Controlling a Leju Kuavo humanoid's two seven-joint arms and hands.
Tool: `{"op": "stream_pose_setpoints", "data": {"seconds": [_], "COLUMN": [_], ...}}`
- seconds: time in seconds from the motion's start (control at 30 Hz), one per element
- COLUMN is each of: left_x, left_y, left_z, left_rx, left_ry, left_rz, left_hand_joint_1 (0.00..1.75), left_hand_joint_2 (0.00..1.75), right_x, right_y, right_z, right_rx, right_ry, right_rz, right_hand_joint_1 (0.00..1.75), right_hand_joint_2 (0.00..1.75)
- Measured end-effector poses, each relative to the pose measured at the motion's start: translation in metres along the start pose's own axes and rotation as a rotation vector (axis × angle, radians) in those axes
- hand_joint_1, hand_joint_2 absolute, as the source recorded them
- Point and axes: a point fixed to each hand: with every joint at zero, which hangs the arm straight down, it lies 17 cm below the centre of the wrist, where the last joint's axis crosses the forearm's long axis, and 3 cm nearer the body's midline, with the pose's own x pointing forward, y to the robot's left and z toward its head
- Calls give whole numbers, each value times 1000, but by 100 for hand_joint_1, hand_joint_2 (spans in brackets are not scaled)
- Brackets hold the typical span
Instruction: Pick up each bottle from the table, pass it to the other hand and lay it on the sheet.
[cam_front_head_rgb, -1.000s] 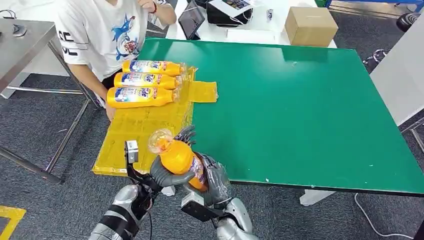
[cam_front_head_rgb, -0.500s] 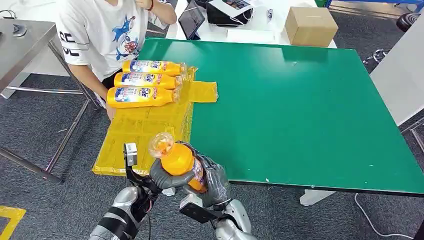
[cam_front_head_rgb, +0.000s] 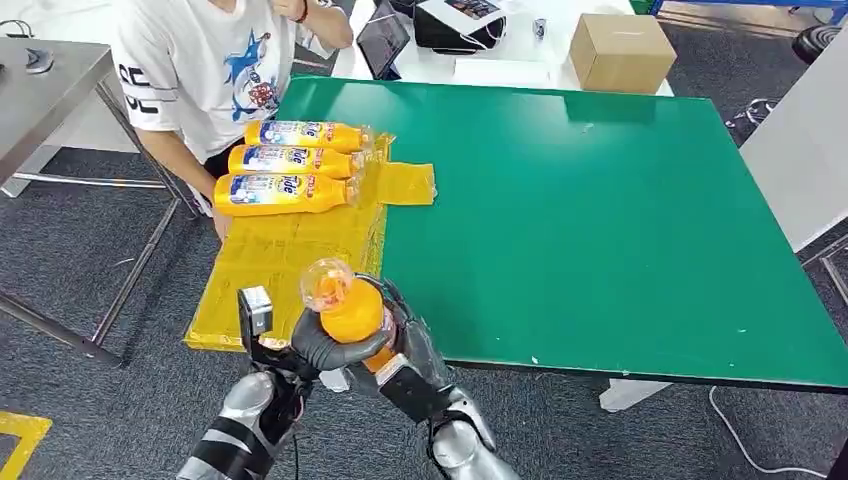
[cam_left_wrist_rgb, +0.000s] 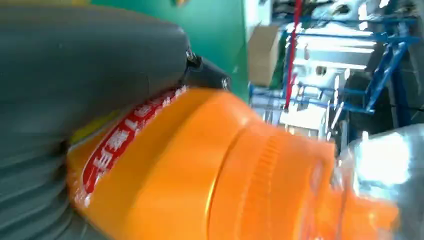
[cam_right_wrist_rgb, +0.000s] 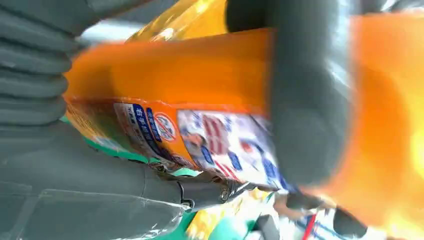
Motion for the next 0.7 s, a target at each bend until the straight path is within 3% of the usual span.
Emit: {"op": "stream_pose_setpoints", "data": {"seconds": [0.47,0.7], "left_x": [59,95], "left_y": [62,73], "left_z": [-34,-50], "left_rx": [233,315], "left_ry": [-165,-278], "left_rz": [-450,-1037], "left_hand_joint_1": [175,175], "left_hand_joint_2": [175,175], "right_x": [78,118], "right_y": [-55,-98], "right_z": [-21,-24], "right_rx": [-191,-370], "right_ry": [-204,-304], "right_rz": [-47,19], "right_hand_joint_1": [0,0], "right_hand_joint_2": [0,0]}}
